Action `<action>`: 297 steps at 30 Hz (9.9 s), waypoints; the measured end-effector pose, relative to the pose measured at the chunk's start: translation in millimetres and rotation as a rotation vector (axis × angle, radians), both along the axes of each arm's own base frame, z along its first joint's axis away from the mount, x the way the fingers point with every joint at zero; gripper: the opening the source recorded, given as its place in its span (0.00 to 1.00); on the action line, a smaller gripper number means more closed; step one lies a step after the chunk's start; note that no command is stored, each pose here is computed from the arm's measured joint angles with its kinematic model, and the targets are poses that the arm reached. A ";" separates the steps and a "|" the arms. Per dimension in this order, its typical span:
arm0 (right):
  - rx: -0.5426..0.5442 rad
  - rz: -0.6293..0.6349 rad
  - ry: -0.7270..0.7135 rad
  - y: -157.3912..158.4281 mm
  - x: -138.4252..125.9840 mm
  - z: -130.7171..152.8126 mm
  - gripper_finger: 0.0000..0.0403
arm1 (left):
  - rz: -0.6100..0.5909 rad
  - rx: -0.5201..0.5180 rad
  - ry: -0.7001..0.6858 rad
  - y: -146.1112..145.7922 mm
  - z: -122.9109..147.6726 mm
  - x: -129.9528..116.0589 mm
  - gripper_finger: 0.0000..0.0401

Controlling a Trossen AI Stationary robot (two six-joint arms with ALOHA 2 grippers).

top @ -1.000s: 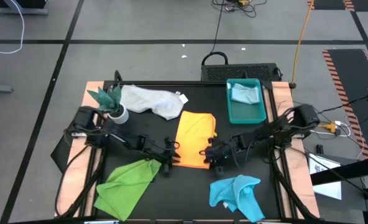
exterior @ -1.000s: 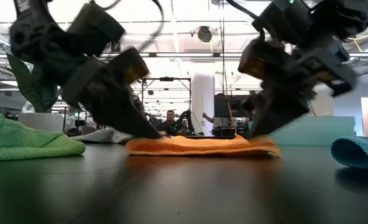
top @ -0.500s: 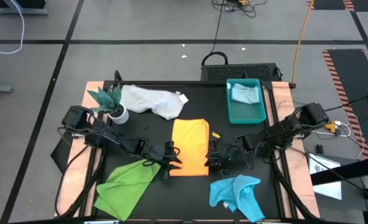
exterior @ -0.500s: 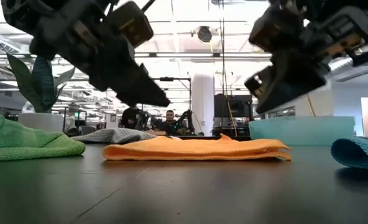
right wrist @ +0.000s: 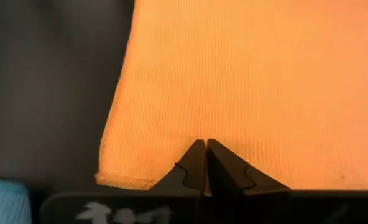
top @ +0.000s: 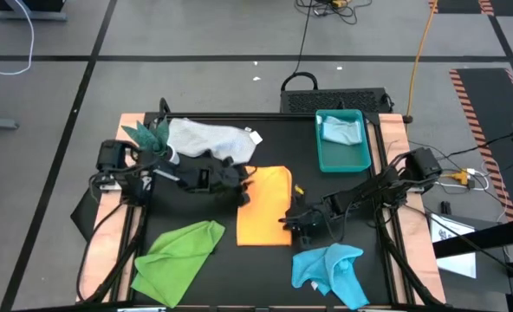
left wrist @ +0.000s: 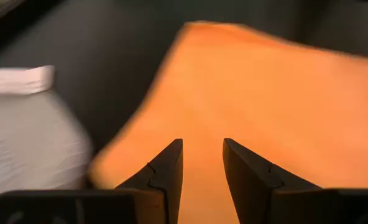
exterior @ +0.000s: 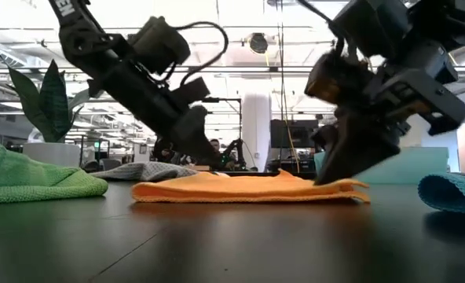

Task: Fold microfiber towels
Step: Fold the orange microfiber cloth

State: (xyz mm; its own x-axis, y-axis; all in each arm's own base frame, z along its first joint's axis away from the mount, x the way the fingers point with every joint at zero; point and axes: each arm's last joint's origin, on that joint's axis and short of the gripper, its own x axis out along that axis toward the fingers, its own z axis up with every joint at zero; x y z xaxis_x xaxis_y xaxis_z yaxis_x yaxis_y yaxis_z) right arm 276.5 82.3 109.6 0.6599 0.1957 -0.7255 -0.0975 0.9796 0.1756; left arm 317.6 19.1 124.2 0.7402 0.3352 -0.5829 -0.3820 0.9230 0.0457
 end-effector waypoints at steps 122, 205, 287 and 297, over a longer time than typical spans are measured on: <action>0.031 -0.259 -0.017 10.7 20.6 23.7 0.01 | -0.543 0.265 -0.027 -160.9 -20.2 -25.2 0.63; -0.037 0.247 -0.191 78.2 -20.4 70.6 0.01 | -0.788 -0.131 -0.170 -172.5 48.4 -45.7 0.02; 0.243 -0.019 -0.103 9.5 -24.2 20.6 0.04 | -0.132 -0.100 -0.029 -64.4 14.6 -11.8 0.29; 0.054 -0.370 -0.158 -23.2 -17.6 17.7 0.00 | -0.393 -0.199 0.038 -87.9 0.4 -13.6 0.29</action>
